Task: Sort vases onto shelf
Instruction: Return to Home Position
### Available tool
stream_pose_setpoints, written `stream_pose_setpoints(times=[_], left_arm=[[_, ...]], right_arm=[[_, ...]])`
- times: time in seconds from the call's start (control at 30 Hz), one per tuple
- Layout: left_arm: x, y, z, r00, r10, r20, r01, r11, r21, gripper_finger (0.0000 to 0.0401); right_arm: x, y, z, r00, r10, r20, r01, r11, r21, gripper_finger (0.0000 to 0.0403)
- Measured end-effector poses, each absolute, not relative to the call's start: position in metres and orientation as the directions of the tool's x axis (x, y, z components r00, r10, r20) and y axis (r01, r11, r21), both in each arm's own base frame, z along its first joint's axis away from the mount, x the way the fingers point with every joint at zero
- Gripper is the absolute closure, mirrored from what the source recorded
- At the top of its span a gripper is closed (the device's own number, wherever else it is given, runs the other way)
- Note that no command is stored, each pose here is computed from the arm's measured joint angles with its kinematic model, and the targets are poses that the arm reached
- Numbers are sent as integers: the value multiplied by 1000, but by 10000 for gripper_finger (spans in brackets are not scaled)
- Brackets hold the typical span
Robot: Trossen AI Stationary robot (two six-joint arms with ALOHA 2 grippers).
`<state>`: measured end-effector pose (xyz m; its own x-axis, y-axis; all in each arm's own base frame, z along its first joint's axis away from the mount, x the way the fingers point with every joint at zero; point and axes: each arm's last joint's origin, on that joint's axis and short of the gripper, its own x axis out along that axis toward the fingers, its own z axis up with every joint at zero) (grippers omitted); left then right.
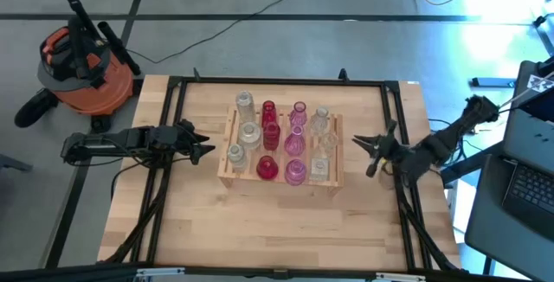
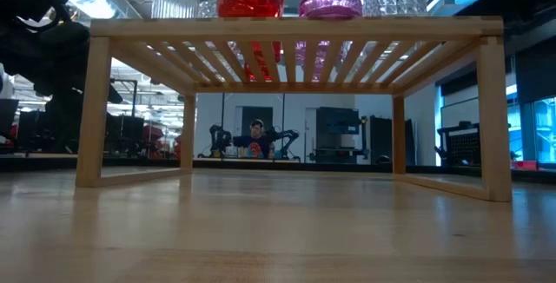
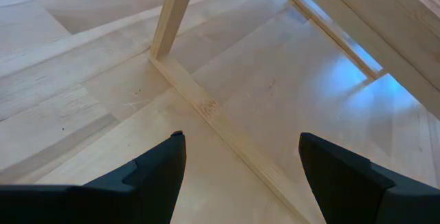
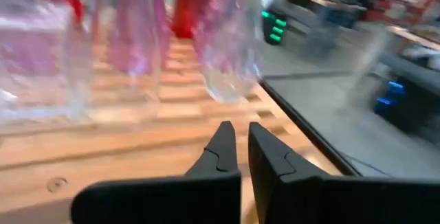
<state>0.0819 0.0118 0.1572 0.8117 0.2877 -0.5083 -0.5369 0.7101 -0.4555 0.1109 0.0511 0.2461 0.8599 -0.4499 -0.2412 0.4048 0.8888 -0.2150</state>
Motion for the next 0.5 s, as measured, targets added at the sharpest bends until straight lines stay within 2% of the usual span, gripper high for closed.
stream_pose_setpoints(times=[0.2,0.33,0.5], left_arm=[[82,12,157,812,288,-508,-537,710,-456,126],[82,12,157,812,288,-508,-537,710,-456,126],[82,12,157,812,288,-508,-537,710,-456,126]], right_arm=[[122,31,224,940,-261,-222,195,940,-279,403],[125,25,205,929,-239,-283,159,947,-278,403],[129,17,201,914,-278,-297,197,941,-274,403]])
